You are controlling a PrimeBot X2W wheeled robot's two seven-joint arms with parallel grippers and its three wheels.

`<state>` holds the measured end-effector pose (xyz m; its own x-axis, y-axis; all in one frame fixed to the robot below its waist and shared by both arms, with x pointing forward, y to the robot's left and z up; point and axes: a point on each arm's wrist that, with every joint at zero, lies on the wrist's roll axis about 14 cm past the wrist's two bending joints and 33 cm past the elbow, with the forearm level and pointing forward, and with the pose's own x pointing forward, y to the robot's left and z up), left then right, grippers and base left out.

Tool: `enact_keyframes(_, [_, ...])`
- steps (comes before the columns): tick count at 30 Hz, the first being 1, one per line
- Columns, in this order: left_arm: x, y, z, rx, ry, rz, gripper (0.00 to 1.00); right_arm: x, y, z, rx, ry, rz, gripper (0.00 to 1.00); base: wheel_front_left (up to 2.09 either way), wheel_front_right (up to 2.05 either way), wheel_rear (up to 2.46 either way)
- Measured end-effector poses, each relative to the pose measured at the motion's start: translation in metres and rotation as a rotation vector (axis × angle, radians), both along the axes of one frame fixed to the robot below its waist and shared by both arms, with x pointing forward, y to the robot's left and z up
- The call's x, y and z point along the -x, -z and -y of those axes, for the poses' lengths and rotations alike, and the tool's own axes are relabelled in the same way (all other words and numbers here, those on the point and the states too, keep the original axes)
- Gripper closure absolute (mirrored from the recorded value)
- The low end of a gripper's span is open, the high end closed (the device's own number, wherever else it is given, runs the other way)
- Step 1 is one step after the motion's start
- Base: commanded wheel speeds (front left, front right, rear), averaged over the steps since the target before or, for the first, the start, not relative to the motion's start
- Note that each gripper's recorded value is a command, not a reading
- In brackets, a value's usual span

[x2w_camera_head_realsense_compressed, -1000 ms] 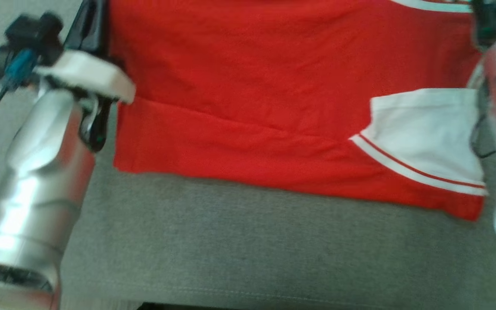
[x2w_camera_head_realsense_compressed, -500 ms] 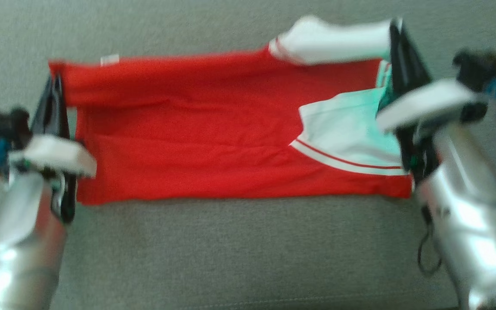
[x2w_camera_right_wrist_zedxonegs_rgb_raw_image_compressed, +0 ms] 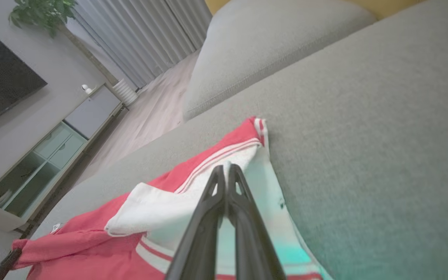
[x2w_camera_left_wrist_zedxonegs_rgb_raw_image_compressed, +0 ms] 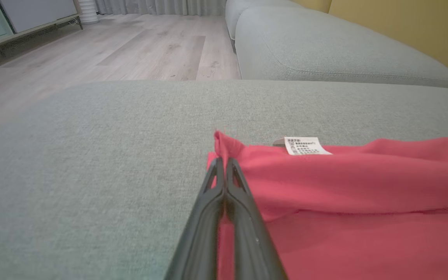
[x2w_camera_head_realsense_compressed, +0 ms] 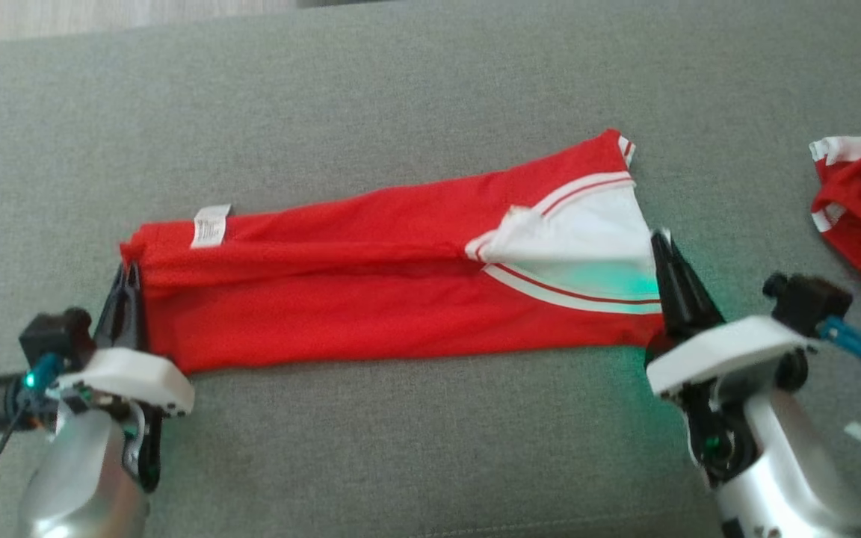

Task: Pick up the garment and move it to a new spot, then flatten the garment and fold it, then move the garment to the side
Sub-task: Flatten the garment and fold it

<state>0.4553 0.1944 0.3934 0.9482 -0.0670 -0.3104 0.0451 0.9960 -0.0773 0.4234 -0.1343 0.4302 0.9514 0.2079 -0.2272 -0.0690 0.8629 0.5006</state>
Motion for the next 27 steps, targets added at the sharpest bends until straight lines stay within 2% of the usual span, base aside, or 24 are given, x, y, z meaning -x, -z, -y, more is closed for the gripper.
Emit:
enact_keyframes(1, [0.003,0.001,-0.002,0.0,-0.007,-0.005,0.89,0.004,0.002,0.0,-0.008,0.008,-0.011,1.0,0.0,0.0,0.0])
enact_keyframes(2, [0.007,0.003,-0.004,-0.004,-0.015,-0.013,0.58,0.007,0.004,0.0,-0.008,0.012,-0.018,0.84,0.0,0.0,0.0])
enact_keyframes(3, [0.01,0.004,-0.006,-0.006,-0.027,-0.017,0.19,0.01,0.005,0.0,-0.004,0.013,-0.022,0.43,0.0,0.0,0.0])
enact_keyframes(4, [0.014,0.005,-0.008,-0.007,-0.039,-0.02,0.0,0.011,0.005,0.0,0.004,0.013,-0.02,0.0,0.0,0.0,0.0])
enact_keyframes(7, [0.022,0.003,-0.01,-0.019,-0.061,-0.011,0.0,0.011,-0.002,0.005,0.039,0.026,0.01,0.0,0.0,0.0,0.0])
enact_keyframes(20, [0.062,-0.033,-0.017,-0.059,-0.144,0.12,0.0,0.01,-0.038,0.029,0.371,0.054,0.233,0.0,0.0,0.0,0.0])
enact_keyframes(24, [0.081,-0.038,-0.02,-0.063,-0.168,0.138,0.0,0.016,-0.039,0.027,0.393,0.043,0.241,0.0,0.0,0.0,0.0])
enact_keyframes(27, [0.101,-0.038,-0.019,-0.052,-0.183,0.141,0.0,0.034,-0.026,0.025,0.399,0.029,0.201,0.0,0.0,0.0,0.0])
